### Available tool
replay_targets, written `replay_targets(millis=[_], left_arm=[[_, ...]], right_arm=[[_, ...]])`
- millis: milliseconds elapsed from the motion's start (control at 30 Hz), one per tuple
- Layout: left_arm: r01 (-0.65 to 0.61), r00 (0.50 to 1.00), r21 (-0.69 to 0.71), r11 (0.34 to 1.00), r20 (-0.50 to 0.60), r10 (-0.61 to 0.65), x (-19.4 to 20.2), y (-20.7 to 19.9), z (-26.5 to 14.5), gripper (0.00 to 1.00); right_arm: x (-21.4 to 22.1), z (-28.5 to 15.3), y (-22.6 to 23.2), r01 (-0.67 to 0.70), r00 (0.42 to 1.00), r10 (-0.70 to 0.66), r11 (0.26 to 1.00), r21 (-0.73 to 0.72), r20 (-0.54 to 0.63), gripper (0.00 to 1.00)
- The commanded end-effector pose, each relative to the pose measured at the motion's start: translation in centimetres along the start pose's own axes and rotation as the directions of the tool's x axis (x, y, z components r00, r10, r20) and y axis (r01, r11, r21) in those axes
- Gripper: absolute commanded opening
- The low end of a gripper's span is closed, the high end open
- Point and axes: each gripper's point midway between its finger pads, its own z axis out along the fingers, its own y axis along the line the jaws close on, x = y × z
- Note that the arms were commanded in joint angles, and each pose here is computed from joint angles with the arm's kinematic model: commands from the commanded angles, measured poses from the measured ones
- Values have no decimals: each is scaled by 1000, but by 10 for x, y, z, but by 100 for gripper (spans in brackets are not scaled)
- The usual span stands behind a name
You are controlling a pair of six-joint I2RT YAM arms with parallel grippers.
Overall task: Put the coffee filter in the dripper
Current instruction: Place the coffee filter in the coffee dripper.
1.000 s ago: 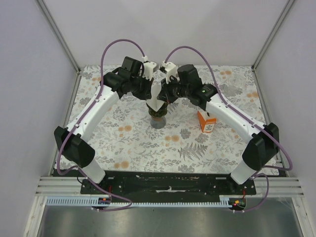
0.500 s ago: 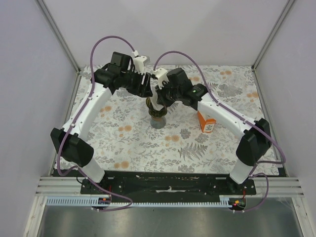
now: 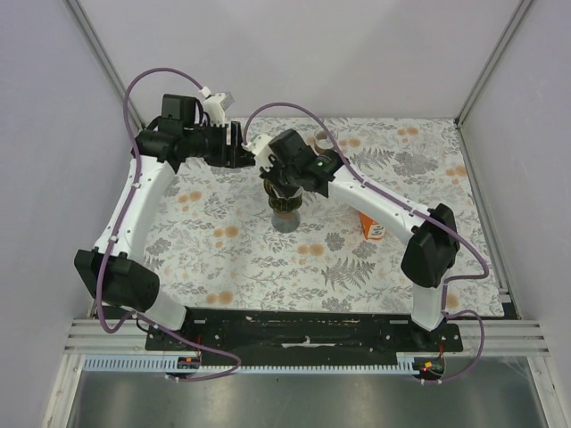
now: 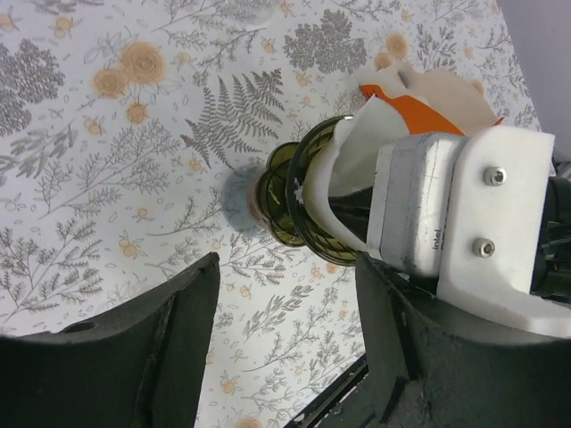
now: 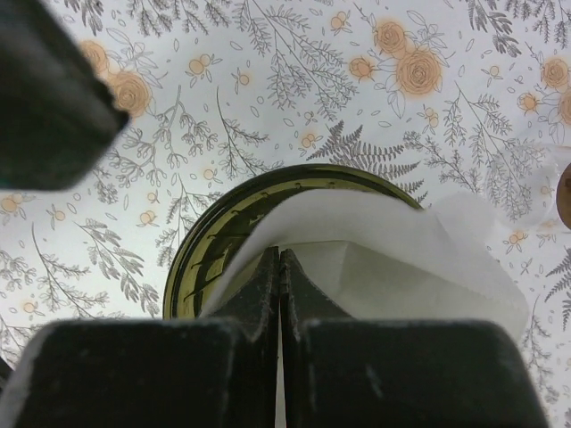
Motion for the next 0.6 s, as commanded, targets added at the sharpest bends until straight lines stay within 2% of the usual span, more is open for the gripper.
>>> replay_targets(millis=[0, 333, 567], left_arm=[[77, 997, 52, 996, 20, -78, 6, -10, 2, 68], [175, 985, 120, 977, -27, -173, 23, -10, 27, 67], [173, 984, 122, 977, -57, -167, 35, -14, 38, 58]], right_arm=[[1, 1, -6, 91, 995, -89, 995, 50, -48, 0], [10, 13, 17, 185, 980, -187, 982, -35, -67, 0], [-2, 9, 23, 217, 975, -219, 975, -52, -32, 0]])
